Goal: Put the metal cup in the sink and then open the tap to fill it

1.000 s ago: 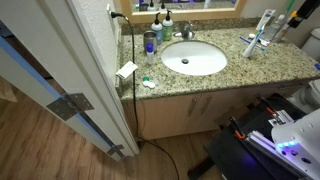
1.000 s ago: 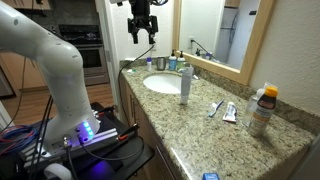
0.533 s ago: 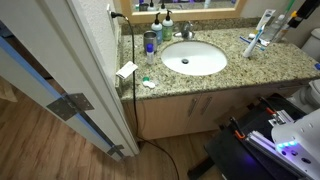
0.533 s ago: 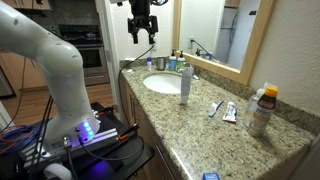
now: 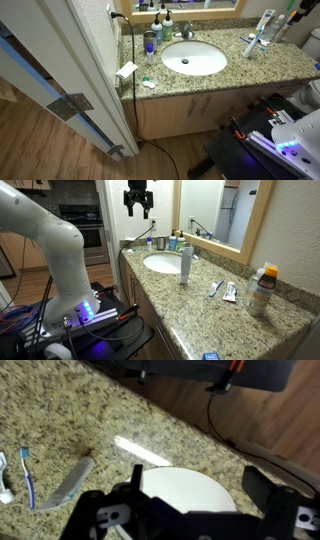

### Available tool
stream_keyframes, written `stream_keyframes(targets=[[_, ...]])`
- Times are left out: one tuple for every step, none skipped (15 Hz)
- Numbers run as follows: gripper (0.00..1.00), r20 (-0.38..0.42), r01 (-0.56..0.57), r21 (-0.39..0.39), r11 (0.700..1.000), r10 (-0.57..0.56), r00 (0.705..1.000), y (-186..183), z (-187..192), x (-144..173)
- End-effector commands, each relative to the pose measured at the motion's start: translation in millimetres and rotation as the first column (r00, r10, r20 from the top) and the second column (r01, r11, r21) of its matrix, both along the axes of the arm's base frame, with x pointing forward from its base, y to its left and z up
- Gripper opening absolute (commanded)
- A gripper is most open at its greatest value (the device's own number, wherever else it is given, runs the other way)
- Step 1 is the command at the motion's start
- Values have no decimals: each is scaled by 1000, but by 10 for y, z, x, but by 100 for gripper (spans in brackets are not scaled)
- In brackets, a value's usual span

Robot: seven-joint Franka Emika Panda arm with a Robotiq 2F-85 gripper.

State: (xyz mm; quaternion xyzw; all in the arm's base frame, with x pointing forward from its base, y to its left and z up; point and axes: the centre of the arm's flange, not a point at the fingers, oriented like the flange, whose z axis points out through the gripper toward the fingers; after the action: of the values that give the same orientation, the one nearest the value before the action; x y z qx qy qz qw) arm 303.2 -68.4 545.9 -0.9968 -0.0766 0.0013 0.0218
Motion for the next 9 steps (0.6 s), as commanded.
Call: stream_keyframes(targets=[[100,72,47,122,991,-56,996,327,870,347],[100,93,62,150,987,-76,993,436,1122,398],[100,119,68,170,983,-89,989,542,1379,426],[100,129,45,142,989,-63,990,413,959,178],[100,148,50,155,987,-73,986,500,1150,211],[100,156,53,158,986,-77,985,550,1257,239],[100,156,54,158,986,-79,985,566,1296,264],[100,152,55,158,986,-80,985,564,1292,288],[100,146,57,158,986,-80,986,560,1273,307]])
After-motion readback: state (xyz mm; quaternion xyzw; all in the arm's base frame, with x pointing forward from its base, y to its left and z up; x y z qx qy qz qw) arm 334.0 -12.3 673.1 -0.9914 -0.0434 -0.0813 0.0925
